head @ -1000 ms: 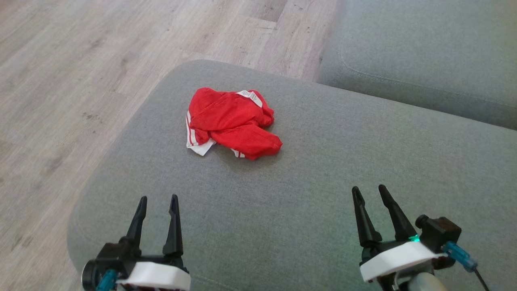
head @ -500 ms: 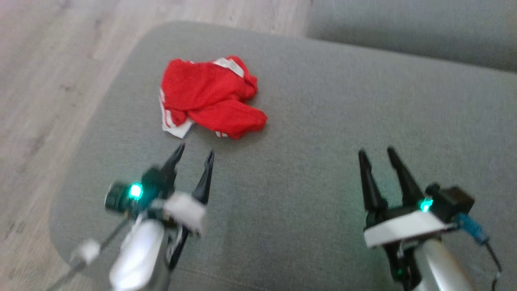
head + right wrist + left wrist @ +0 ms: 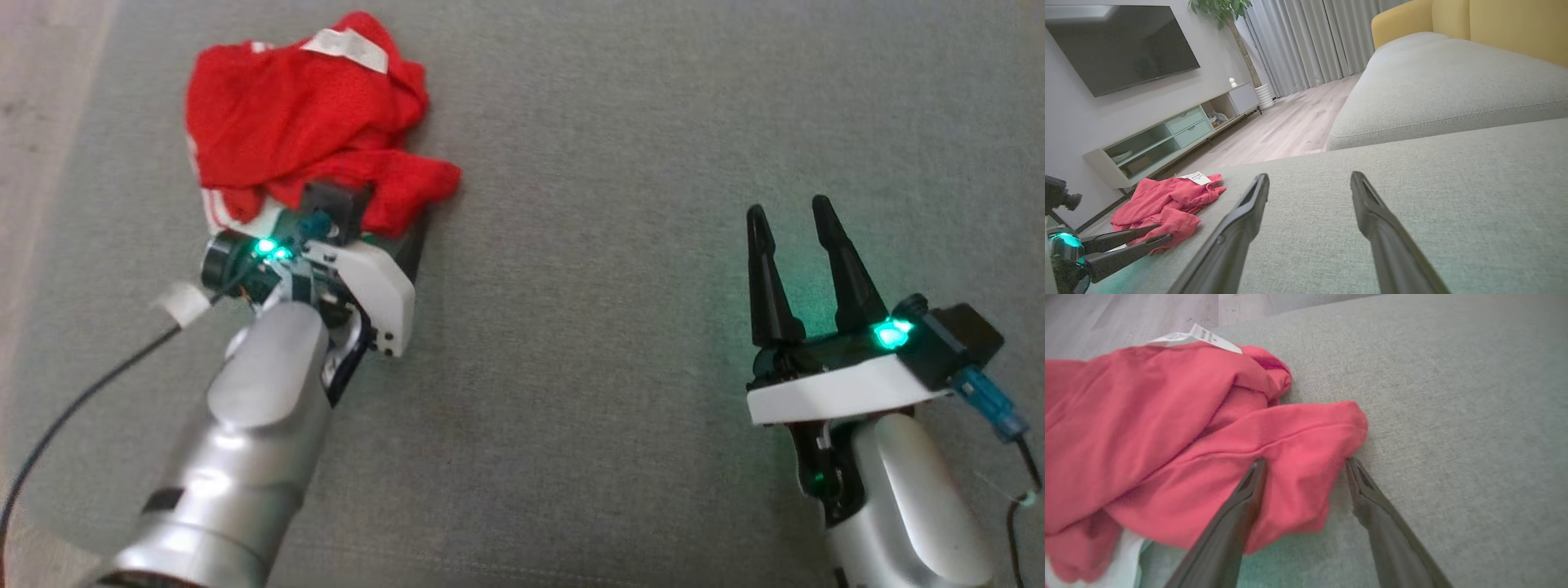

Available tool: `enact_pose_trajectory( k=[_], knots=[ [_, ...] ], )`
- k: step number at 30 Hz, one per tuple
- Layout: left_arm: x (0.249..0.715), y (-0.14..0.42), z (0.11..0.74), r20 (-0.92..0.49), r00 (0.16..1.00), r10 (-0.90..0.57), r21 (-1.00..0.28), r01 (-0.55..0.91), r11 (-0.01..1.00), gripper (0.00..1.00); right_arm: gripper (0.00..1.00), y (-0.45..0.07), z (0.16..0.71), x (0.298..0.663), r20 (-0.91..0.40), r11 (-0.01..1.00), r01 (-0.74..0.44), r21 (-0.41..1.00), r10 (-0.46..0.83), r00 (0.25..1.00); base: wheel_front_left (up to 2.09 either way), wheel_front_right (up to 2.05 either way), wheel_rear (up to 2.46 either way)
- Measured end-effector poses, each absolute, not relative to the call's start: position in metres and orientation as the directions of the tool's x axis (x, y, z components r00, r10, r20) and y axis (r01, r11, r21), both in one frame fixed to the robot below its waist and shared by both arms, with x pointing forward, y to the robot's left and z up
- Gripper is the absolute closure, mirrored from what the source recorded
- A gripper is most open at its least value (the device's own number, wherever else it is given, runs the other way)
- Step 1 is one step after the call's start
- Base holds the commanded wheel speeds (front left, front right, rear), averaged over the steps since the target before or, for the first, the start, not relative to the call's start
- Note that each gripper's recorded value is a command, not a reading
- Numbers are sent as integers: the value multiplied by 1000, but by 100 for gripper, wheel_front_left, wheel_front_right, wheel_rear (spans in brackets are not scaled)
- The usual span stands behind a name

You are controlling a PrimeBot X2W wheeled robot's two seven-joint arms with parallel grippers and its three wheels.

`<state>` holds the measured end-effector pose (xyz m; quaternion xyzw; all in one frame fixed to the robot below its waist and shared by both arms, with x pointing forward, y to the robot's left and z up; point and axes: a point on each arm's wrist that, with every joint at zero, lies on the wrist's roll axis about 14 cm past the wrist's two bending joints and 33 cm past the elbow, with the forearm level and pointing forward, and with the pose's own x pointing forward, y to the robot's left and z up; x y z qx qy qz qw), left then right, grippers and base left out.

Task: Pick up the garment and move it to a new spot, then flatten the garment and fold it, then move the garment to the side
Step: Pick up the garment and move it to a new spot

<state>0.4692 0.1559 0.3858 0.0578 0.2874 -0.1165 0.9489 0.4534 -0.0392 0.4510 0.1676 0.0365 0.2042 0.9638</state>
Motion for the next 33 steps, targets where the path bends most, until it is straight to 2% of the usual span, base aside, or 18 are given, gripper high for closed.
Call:
enact_pose_trajectory(
  k=[5, 6, 7, 11, 15, 18, 26, 33],
  knots=[
    [483, 149, 370, -601, 771, -209, 50, 297, 954, 0, 0, -51, 441, 455, -26, 875, -348, 337, 378, 925, 0, 0, 0],
    [484, 147, 368, -603, 769, -212, 49, 301, 952, 62, 0, -54, 440, 454, -30, 877, -342, 336, 373, 927, 0, 0, 0],
    [486, 145, 368, -600, 769, -218, 45, 305, 951, 100, 0, -55, 440, 454, -32, 879, -338, 337, 369, 929, 0, 0, 0],
    [490, 140, 382, -522, 816, -247, 45, 316, 948, 100, 0, -58, 445, 451, -27, 883, -335, 328, 363, 931, 0, 0, 0],
    [500, 137, 420, -348, 896, -276, 66, 317, 946, 100, 0, -60, 455, 446, -10, 883, -338, 325, 360, 933, 0, 0, 0],
    [496, 113, 447, -248, 905, -347, 82, 377, 923, 100, 0, -62, 467, 440, 12, 883, -338, 327, 354, 935, 0, 0, 0],
    [450, 20, 490, -92, 815, -572, 35, 577, 816, 100, 0, -79, 488, 417, 46, 893, -309, 327, 311, 949, 0, 0, 0],
    [424, -59, 506, -38, 663, -748, 10, 748, 663, 100, 0, -116, 497, 404, 61, 918, -218, 333, 210, 976, 0, 0, 0]
  ],
)
